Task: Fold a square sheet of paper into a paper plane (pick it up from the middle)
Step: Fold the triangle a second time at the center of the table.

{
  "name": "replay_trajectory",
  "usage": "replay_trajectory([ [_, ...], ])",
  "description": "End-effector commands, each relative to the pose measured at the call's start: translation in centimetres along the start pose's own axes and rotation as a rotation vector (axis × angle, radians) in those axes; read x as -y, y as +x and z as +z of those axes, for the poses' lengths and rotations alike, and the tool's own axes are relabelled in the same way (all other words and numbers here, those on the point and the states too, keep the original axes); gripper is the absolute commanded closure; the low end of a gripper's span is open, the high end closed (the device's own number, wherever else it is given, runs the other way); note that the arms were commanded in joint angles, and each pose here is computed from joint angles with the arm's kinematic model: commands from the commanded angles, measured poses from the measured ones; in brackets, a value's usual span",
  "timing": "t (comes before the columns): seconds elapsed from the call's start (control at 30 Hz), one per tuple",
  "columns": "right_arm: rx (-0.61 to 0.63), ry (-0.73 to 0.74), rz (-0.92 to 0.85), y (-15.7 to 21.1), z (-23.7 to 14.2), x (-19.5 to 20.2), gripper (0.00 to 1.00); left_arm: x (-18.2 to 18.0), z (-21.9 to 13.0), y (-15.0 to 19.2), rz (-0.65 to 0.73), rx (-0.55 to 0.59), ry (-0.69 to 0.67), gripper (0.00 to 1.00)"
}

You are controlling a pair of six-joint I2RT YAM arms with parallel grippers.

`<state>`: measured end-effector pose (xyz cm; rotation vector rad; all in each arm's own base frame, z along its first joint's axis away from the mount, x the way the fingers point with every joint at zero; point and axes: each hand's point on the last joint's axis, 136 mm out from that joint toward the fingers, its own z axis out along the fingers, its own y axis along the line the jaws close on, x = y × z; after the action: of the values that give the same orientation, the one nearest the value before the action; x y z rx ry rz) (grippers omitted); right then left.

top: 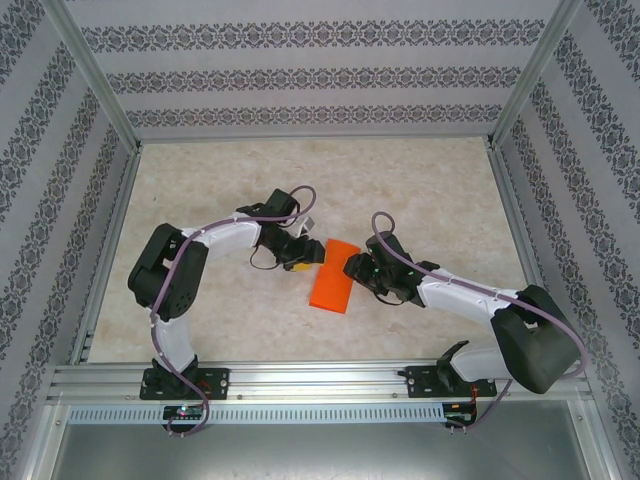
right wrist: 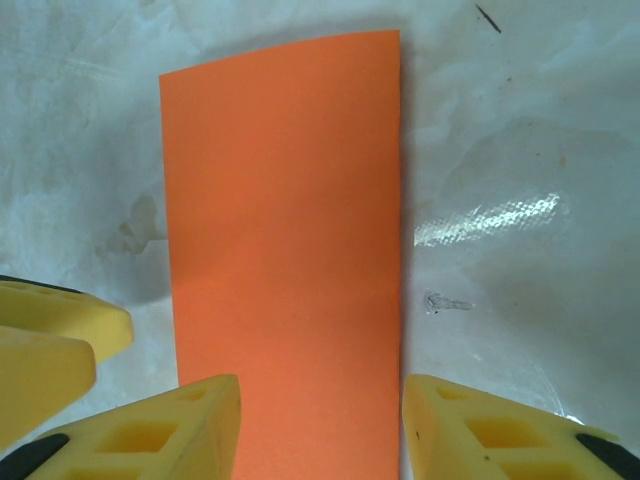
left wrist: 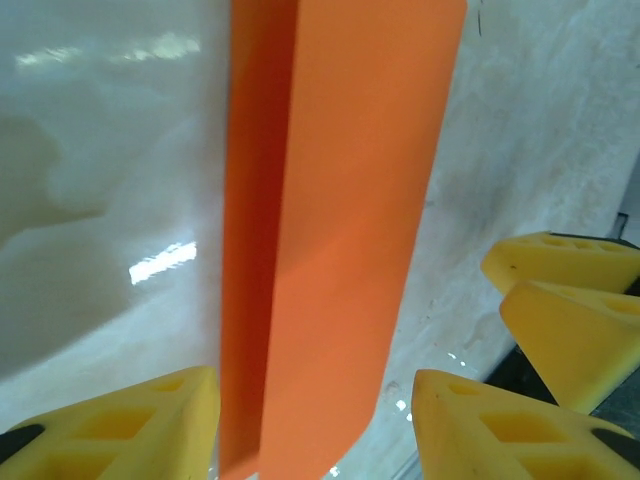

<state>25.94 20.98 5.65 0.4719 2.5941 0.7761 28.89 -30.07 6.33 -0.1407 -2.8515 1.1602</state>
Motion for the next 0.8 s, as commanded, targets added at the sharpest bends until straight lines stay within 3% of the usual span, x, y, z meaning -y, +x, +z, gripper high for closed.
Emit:
replay_trajectory([
  [0.0,0.039,-0.003,0.015,-0.3,-0.3,0.2,0.52,1.0,0.9,0.2,0.008,-0.048,0.092,0.45],
  [0.3,0.038,0.004,0.018,0.4,-0.7,1.2,0.50,0.2,2.1,0.2,-0.011,-0.080,0.083,0.44],
  [0.77,0.016,0.027,-0.003,1.5,0.3,0.9,0.49,2.3,3.4,0.0,0.027,-0.109,0.129,0.60],
])
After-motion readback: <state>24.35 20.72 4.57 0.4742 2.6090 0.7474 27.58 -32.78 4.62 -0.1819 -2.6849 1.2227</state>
